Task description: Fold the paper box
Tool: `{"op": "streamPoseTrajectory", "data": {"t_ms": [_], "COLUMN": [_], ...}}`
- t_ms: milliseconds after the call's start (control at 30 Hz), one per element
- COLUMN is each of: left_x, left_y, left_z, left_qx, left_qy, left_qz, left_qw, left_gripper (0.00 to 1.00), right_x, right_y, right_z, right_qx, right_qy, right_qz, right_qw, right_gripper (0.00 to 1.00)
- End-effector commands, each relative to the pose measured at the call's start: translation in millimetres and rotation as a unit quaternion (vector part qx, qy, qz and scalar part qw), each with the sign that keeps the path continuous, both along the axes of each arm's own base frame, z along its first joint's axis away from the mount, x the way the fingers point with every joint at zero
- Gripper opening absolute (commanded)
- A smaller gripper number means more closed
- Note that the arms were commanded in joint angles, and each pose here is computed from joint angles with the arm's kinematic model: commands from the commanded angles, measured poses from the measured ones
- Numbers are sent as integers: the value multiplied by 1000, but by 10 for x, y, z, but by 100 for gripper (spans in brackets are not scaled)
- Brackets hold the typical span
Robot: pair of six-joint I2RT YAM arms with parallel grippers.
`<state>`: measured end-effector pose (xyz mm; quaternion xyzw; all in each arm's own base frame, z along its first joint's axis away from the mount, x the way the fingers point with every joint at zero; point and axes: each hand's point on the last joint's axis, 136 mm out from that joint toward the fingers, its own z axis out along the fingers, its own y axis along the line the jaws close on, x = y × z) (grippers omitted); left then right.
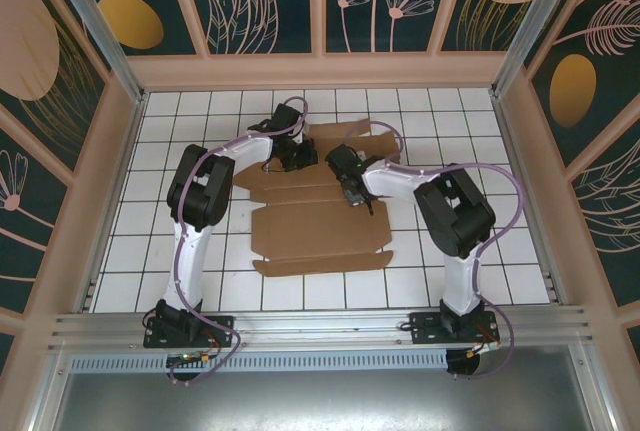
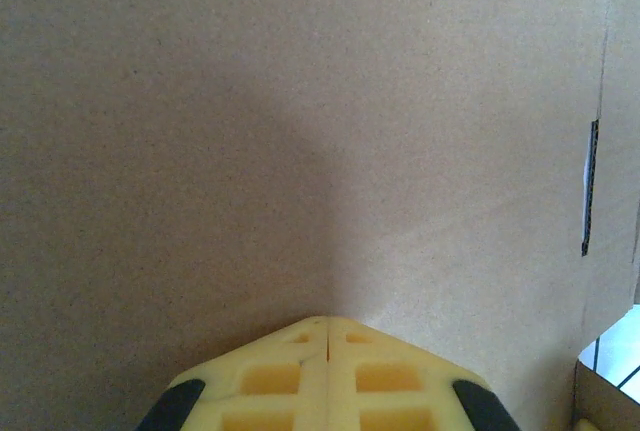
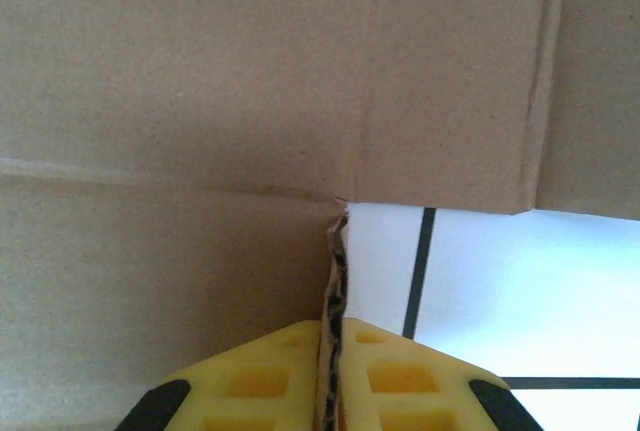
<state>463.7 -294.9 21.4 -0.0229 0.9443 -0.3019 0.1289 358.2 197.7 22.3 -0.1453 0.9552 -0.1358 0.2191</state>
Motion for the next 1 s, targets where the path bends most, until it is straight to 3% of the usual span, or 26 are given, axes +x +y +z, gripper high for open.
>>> {"op": "streamPoseTrajectory", "data": {"t_ms": [0,133,367,633,800,833,967], "left_x": [-138,-140,-136,-141,-134,-137,-134], "left_y": [-95,-103,-97,-69,-62,-59,-65], "left_z": [-81,-66,-61,-74,-74,-78,-80], "left_qx": [4,1,4,9,12,12,10], "left_qy": [22,23,21,21,20,20,22], "left_qz": [-16,-16,-15,-11,-10,-9,-7], "left_qw": [1000,1000,1000,1000,1000,1000,1000], "left_gripper": [0,0,0,0,0,0,0], "right_x": [45,19,89,215,350,426,668], "right_y": [110,151,214,312,249,159,-211], "right_z": [33,-14,212,740,1291,1391,1429], "right_qx": [-40,-54,-6,126,275,298,330], "right_qy": [-19,-16,-35,-63,-89,-100,-111], "right_qz": [16,22,19,37,38,25,-22], "right_qw": [999,998,999,989,956,949,937], "right_gripper": [15,21,29,41,56,61,62]}}
